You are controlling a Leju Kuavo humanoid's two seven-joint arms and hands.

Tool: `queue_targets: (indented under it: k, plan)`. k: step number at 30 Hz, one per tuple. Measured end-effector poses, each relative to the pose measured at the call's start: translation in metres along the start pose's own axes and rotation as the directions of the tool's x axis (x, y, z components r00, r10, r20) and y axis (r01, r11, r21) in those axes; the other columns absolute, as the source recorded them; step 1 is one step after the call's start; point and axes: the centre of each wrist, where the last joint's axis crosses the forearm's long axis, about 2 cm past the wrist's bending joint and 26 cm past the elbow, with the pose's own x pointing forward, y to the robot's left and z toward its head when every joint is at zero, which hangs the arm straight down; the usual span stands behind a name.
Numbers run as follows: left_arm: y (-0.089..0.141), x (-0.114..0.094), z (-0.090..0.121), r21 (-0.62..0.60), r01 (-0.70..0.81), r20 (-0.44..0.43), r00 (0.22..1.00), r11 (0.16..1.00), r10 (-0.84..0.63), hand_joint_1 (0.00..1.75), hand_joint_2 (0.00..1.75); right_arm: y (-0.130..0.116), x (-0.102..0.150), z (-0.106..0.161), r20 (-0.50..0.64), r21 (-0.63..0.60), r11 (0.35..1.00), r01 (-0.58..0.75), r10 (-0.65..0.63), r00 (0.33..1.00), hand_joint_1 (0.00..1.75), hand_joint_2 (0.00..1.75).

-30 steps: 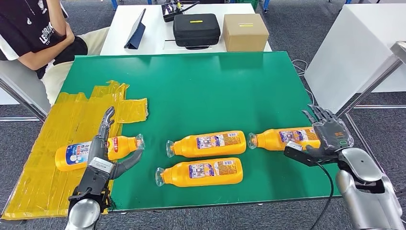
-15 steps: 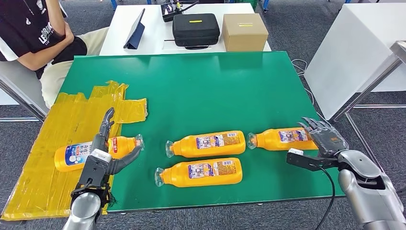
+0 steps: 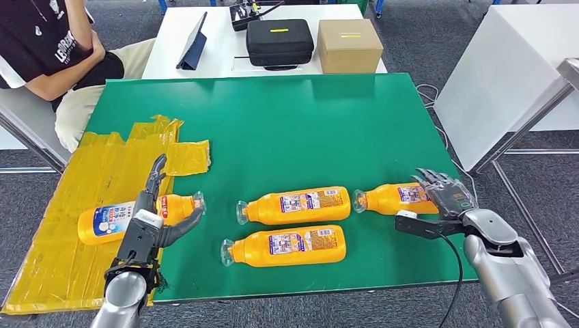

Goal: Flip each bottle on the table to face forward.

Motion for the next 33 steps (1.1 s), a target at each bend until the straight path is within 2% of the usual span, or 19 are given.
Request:
queue_targets:
  k: [5,10,19,20,23,24,33]
  plan:
    - [0.000,0.000,-0.001,0.003,0.004,0.002,1.000,1.000,-0.004,0.00,1.75,0.005,0.002,-0.009,-0.031,0.006,0.999,-0.041,0.041,0.999,0.00,1.75]
    - [-0.001,0.001,-0.005,0.005,0.005,0.002,1.000,1.000,-0.005,0.00,1.75,0.007,-0.003,-0.022,-0.116,0.058,0.994,-0.094,0.100,0.988,0.00,1.75]
    - [-0.001,0.001,-0.008,0.015,0.006,-0.011,1.000,1.000,-0.006,0.00,1.75,0.004,-0.010,-0.039,-0.211,0.116,0.989,-0.087,0.110,0.971,0.00,1.75]
    - [-0.001,0.001,-0.008,0.016,0.005,-0.013,1.000,1.000,-0.005,0.00,1.75,0.004,-0.012,-0.040,-0.222,0.127,0.989,-0.080,0.107,0.969,0.07,1.75]
    - [-0.001,0.000,-0.008,0.015,0.004,-0.017,1.000,1.000,-0.004,0.00,1.75,0.004,-0.016,-0.043,-0.240,0.157,0.987,-0.046,0.083,0.967,1.38,1.75]
    - [-0.001,0.000,-0.008,0.015,0.005,-0.018,1.000,1.000,-0.004,0.00,1.75,0.004,-0.018,-0.044,-0.243,0.168,0.985,-0.031,0.072,0.967,1.75,1.75]
    - [-0.002,-0.002,-0.011,0.011,-0.001,-0.027,1.000,1.000,0.001,0.00,1.75,0.011,-0.028,-0.041,-0.262,0.211,0.975,0.074,-0.016,0.965,1.75,1.75]
